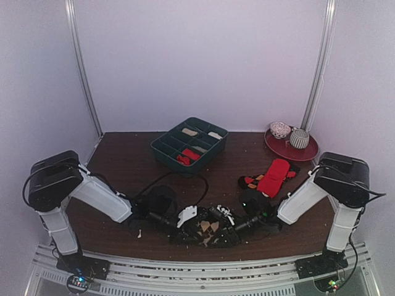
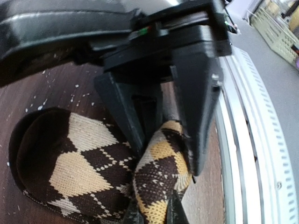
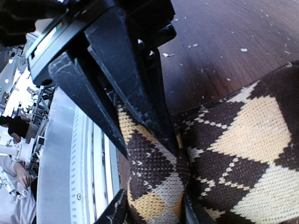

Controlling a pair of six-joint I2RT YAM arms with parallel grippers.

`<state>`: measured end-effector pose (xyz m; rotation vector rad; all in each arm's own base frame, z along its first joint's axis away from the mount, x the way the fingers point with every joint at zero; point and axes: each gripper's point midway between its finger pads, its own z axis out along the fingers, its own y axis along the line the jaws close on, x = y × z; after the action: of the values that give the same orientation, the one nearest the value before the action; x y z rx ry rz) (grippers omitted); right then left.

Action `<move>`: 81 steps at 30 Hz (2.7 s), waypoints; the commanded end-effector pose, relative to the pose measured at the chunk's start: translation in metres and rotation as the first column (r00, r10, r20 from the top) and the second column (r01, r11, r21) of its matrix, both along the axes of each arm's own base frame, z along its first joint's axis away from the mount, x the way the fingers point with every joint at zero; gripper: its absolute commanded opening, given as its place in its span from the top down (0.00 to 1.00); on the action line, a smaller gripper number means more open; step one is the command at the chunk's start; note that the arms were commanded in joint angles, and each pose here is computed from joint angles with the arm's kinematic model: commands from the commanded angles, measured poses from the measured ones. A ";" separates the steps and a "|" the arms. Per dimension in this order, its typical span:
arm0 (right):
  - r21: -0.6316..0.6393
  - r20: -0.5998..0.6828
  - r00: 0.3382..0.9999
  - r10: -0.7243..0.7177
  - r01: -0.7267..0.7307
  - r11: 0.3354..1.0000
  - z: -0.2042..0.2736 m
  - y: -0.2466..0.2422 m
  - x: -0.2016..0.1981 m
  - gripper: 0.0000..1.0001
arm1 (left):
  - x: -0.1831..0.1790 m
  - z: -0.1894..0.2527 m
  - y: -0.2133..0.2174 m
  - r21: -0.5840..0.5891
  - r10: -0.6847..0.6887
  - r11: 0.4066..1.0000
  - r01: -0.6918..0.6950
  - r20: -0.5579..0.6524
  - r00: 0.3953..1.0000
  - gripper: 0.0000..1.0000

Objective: Roll the socks
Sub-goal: Roll the sock at the center of the board.

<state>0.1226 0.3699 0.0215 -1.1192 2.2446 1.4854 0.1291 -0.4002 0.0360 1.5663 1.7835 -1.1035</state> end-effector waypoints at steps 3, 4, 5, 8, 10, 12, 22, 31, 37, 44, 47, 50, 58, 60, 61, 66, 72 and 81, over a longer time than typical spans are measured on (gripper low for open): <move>-0.333 0.023 0.990 -0.138 0.137 0.933 -0.044 -0.056 0.000 0.55 | 0.015 -0.037 0.004 0.213 0.153 0.969 -0.124 -0.125 0.980 1.00; -0.311 0.082 0.985 -0.152 0.170 0.935 -0.032 -0.055 0.007 0.53 | 0.015 -0.043 0.005 0.251 0.171 0.959 -0.130 -0.152 0.973 1.00; -0.283 0.150 0.975 -0.166 0.203 0.937 -0.019 -0.054 0.016 0.52 | 0.014 -0.048 0.008 0.286 0.193 0.948 -0.137 -0.179 0.965 1.00; -0.192 0.363 0.909 -0.205 0.289 0.938 0.016 -0.061 0.032 0.48 | 0.010 -0.059 0.018 0.358 0.259 0.922 -0.149 -0.280 0.925 1.00; -0.138 0.511 0.836 -0.203 0.312 0.940 0.035 -0.064 0.034 0.47 | 0.007 -0.063 0.024 0.379 0.284 0.915 -0.141 -0.355 0.891 1.00; -0.090 0.646 0.743 -0.174 0.300 0.950 0.051 -0.062 0.027 0.43 | 0.004 -0.071 0.029 0.416 0.307 0.899 -0.134 -0.383 0.872 1.00; -0.140 0.820 0.573 -0.012 0.220 0.965 0.046 -0.031 0.018 0.29 | 0.001 -0.082 0.033 0.482 0.322 0.871 -0.099 -0.407 0.855 1.00; -0.182 0.821 0.569 0.043 0.190 0.965 0.029 -0.019 0.019 0.33 | -0.003 -0.084 0.035 0.483 0.309 0.872 -0.080 -0.415 0.856 1.00; -0.222 0.802 0.593 0.076 0.177 0.959 0.012 -0.015 0.017 0.45 | -0.004 -0.086 0.037 0.485 0.299 0.872 -0.068 -0.417 0.858 1.00; -0.275 0.693 0.718 0.063 0.183 0.944 -0.009 -0.016 0.014 0.70 | 0.006 -0.084 0.035 0.488 0.314 0.866 -0.107 -0.365 0.877 0.81; -0.267 0.587 0.810 0.003 0.190 0.945 -0.018 -0.027 0.004 0.72 | 0.030 -0.060 0.026 0.410 0.316 0.890 -0.199 -0.240 0.918 0.29; -0.277 0.426 0.903 -0.050 0.183 0.943 -0.032 -0.042 -0.007 0.73 | 0.057 -0.017 0.013 0.262 0.326 0.920 -0.291 -0.100 0.940 0.02; -0.368 0.036 0.993 -0.111 0.117 0.922 -0.058 -0.056 -0.026 0.73 | 0.033 0.060 0.009 -0.121 0.194 0.977 -0.175 0.163 0.967 0.02; -0.406 0.001 0.994 -0.112 0.102 0.908 -0.064 -0.060 -0.028 0.72 | 0.022 0.063 0.009 -0.158 0.163 0.978 -0.134 0.190 0.968 0.02; -0.421 -0.014 0.994 -0.111 0.095 0.902 -0.067 -0.063 -0.029 0.72 | 0.018 0.062 0.008 -0.164 0.147 0.980 -0.117 0.190 0.971 0.02; -0.446 -0.061 0.992 -0.114 0.075 0.892 -0.077 -0.067 -0.030 0.73 | 0.010 0.065 0.003 -0.205 0.107 0.976 -0.066 0.198 0.974 0.02; -0.452 -0.064 0.991 -0.114 0.073 0.889 -0.081 -0.068 -0.029 0.73 | 0.007 0.040 -0.003 -0.148 0.053 0.989 -0.027 0.174 0.983 0.07; -0.457 -0.085 0.990 -0.111 0.060 0.887 -0.086 -0.071 -0.030 0.73 | 0.005 -0.008 0.002 -0.004 0.065 0.998 -0.064 0.072 0.995 0.28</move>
<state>0.1469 0.3692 0.0215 -1.0288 2.2692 1.2384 0.1388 -0.3988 0.0452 1.4965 1.7073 -0.9860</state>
